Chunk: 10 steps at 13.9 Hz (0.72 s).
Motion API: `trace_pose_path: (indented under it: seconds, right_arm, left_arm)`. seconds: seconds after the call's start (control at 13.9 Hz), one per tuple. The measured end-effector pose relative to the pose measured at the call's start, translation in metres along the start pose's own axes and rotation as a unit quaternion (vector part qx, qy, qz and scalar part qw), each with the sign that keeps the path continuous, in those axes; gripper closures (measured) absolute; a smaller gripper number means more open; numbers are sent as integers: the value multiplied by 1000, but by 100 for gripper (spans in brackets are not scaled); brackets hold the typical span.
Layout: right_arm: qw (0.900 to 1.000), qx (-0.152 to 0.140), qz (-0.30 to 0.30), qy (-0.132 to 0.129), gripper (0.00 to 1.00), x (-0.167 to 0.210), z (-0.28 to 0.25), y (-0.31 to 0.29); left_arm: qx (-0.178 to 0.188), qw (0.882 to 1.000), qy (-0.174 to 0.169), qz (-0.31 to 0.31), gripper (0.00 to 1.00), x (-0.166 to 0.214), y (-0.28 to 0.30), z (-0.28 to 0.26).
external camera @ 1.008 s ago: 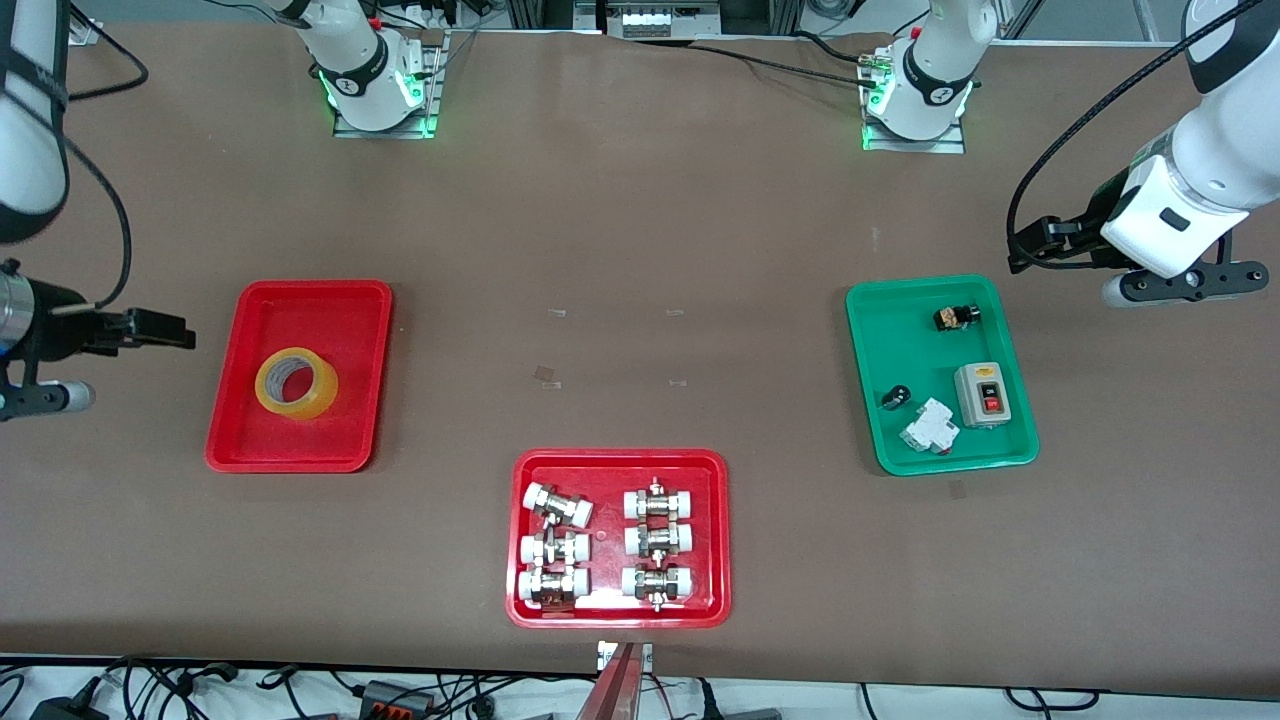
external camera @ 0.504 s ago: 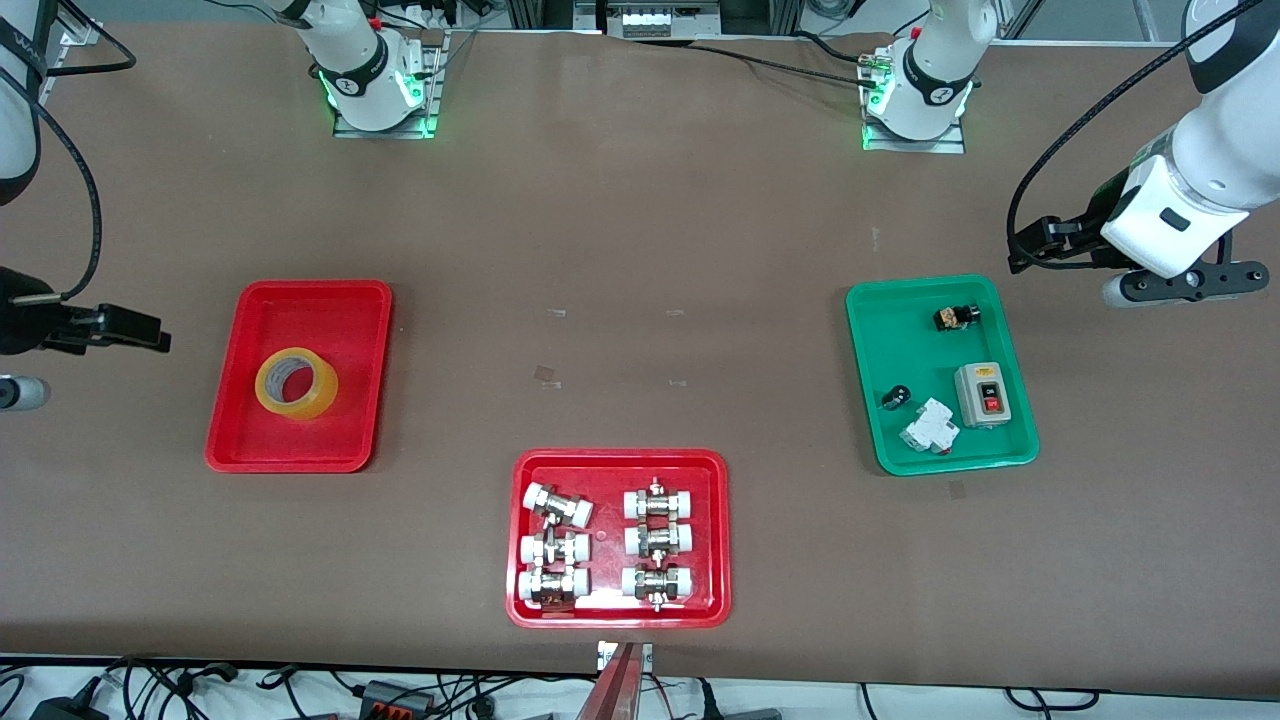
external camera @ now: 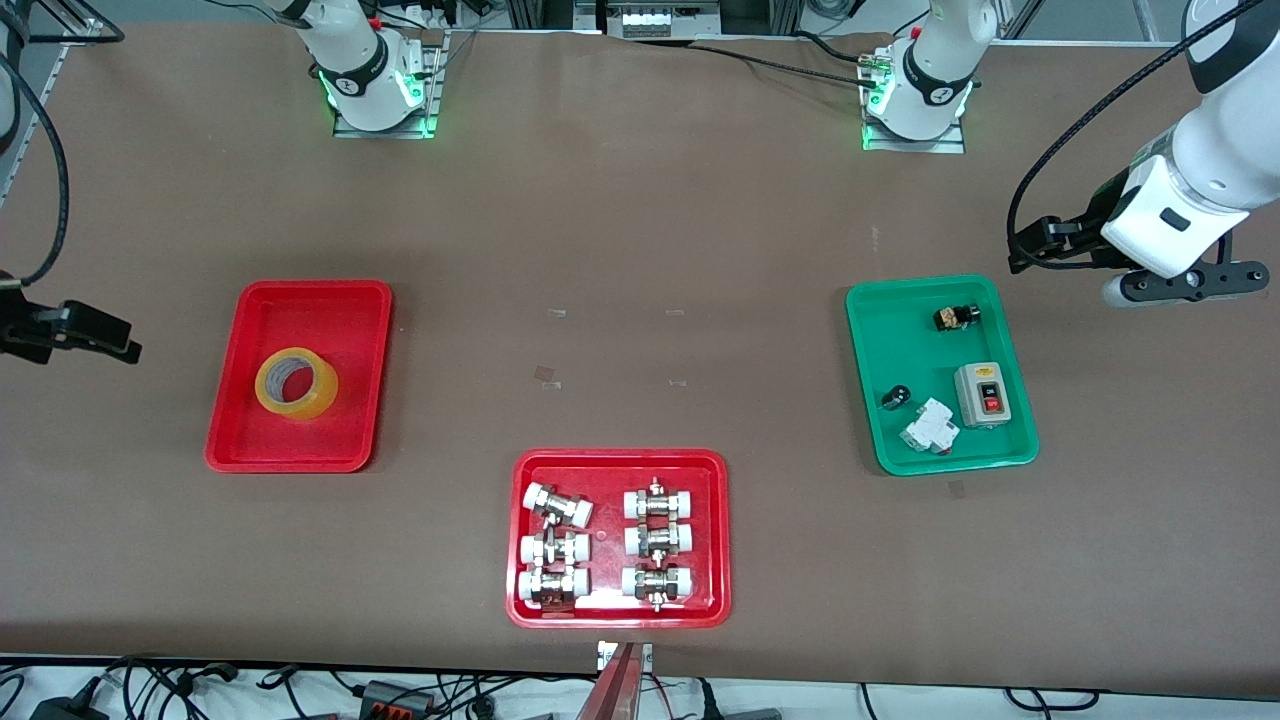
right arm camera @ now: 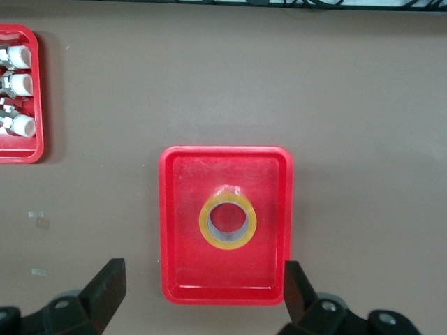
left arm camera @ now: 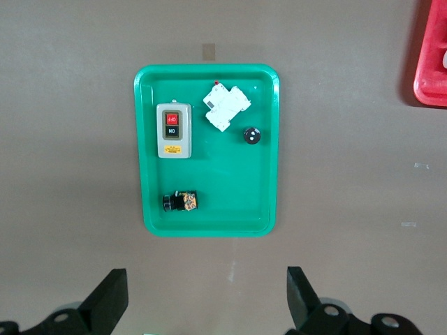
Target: Left arm passes tape to right arm into tray
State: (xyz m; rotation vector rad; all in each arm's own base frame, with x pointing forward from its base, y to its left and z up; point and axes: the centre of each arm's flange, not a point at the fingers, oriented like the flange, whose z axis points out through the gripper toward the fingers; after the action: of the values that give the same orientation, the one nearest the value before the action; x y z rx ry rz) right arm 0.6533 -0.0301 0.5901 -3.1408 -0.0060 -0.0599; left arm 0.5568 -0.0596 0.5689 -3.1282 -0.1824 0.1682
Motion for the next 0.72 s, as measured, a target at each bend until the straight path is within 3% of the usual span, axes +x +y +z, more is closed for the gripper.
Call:
trace_pose_path:
  seconds: [0.72]
  right_arm:
    - [1000,-3,3,-13,0,-63,22,0]
  left_arm:
    - [0,1000,0,-2,0,1,-2,0]
